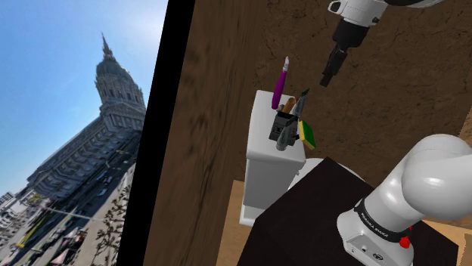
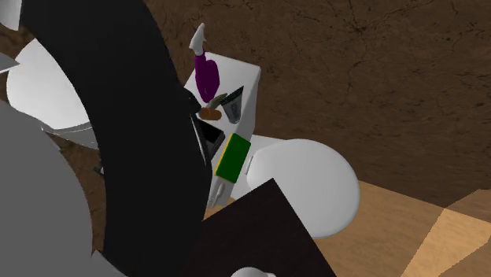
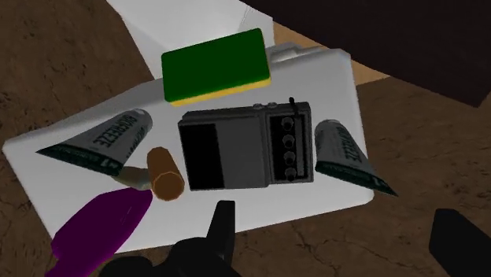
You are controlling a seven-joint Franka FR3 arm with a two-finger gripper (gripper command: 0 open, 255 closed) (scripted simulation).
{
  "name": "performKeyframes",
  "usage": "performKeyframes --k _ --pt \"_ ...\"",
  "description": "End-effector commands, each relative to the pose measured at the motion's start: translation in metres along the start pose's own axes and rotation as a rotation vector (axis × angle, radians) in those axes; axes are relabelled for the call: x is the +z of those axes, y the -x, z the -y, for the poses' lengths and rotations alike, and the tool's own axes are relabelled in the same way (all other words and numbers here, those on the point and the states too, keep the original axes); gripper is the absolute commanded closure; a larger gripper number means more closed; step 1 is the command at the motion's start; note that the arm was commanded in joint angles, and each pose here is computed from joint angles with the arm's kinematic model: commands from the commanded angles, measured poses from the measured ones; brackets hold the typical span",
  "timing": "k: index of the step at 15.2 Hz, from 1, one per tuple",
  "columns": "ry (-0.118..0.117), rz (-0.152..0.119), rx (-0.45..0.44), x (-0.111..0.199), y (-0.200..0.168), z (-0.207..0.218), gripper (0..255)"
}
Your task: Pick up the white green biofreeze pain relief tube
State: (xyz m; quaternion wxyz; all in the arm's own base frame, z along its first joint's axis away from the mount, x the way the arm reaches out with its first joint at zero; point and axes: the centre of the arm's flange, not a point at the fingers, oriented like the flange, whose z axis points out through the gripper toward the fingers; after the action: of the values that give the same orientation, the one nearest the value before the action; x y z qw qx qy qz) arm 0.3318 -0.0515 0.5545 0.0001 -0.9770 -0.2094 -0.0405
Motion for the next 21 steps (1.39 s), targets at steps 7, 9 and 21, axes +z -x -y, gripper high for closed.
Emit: performKeyframes --k 7,9,21 --pt "-0.009 -0.004 -0.472 0.061 0.002 -0.09 0" --pt "-0.012 -0.005 -0.587 0.075 -0.004 -0.112 0" --pt "-0.021 -0.008 -0.991 0.148 -0.042 -0.179 0"
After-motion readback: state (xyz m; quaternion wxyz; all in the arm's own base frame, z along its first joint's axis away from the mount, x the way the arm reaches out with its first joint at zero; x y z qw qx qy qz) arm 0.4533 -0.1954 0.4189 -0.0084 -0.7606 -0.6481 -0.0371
